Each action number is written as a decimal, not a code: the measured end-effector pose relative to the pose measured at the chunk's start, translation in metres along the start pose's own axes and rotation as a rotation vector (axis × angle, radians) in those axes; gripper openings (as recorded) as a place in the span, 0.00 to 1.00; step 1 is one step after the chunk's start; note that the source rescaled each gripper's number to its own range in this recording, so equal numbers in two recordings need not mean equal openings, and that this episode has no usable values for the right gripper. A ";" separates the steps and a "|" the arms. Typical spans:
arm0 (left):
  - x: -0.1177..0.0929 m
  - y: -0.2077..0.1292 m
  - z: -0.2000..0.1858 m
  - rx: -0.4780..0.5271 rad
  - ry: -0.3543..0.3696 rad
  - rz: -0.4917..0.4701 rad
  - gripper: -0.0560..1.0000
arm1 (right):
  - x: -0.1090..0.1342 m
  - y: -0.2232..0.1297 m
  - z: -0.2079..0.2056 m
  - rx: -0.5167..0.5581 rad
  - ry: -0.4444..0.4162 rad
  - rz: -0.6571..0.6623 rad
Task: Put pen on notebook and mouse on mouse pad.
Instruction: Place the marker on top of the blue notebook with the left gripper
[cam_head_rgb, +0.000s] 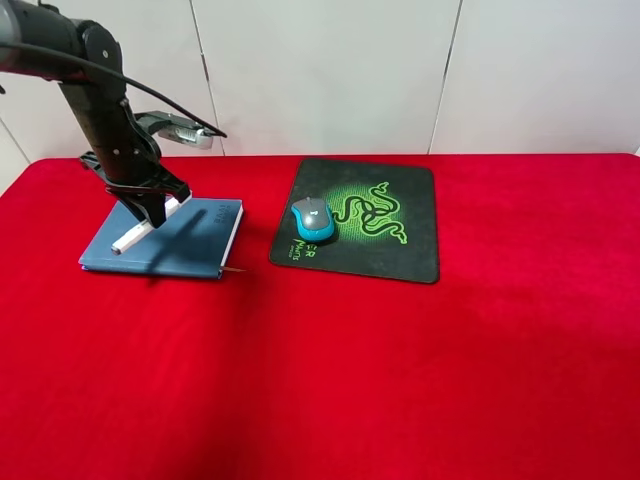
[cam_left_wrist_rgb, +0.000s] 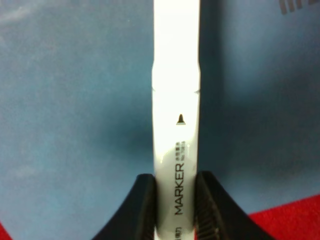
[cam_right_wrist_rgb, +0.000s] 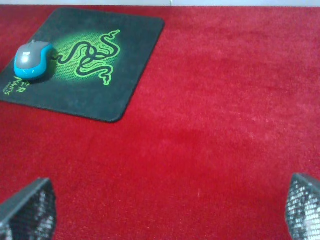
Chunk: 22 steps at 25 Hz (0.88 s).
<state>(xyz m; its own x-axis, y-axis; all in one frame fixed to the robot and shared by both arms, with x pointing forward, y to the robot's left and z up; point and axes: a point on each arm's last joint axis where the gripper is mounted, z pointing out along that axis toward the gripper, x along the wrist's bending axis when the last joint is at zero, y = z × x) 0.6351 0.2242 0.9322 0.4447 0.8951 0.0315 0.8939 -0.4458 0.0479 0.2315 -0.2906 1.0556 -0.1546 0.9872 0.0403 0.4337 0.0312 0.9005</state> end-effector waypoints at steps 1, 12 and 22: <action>0.000 0.000 0.003 0.004 -0.001 0.000 0.05 | 0.000 0.000 0.000 0.000 0.000 0.000; 0.000 0.002 0.013 -0.006 0.001 0.001 0.05 | 0.000 0.000 0.000 0.000 0.000 0.000; -0.001 0.004 0.013 -0.028 -0.015 -0.020 0.53 | 0.000 0.000 0.000 0.000 0.000 0.000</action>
<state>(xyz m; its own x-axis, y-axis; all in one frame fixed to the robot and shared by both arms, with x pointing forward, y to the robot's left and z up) 0.6389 0.2218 0.9198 0.4277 0.9038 0.0149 0.9007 -0.4275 0.0765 0.2315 -0.2906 1.0556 -0.1546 0.9872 0.0403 0.4337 0.0312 0.9005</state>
